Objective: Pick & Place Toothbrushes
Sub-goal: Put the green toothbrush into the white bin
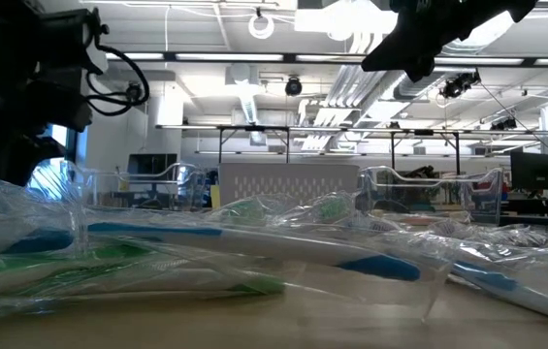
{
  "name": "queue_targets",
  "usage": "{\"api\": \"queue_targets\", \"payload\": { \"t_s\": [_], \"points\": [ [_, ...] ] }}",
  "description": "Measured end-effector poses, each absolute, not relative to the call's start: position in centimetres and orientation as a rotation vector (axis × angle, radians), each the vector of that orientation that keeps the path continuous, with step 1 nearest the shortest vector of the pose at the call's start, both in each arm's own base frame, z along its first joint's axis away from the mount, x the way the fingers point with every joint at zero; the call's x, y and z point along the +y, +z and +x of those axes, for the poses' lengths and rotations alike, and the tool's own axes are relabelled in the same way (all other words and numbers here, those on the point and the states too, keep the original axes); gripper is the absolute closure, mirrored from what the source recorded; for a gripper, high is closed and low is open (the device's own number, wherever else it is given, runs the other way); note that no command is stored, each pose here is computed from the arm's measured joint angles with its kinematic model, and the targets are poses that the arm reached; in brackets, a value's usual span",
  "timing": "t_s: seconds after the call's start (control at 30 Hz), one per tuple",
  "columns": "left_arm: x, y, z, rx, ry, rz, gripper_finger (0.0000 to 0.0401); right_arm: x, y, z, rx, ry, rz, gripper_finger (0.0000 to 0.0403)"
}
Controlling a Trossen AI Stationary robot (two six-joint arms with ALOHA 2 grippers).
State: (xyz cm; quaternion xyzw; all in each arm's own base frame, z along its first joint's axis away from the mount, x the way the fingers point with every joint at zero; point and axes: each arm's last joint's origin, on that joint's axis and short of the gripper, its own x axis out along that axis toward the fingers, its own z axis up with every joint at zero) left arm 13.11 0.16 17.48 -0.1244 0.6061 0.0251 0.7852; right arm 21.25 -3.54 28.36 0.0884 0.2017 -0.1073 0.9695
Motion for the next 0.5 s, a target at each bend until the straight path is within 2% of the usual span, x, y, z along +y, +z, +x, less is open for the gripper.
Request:
{"api": "queue_targets", "payload": {
  "t_s": [0.5],
  "points": [
    [0.03,16.74,13.89,1.352,0.073,-0.377,0.024,-3.54,28.3,21.23,0.413,-0.217,0.179,0.0375]
  ]
}}
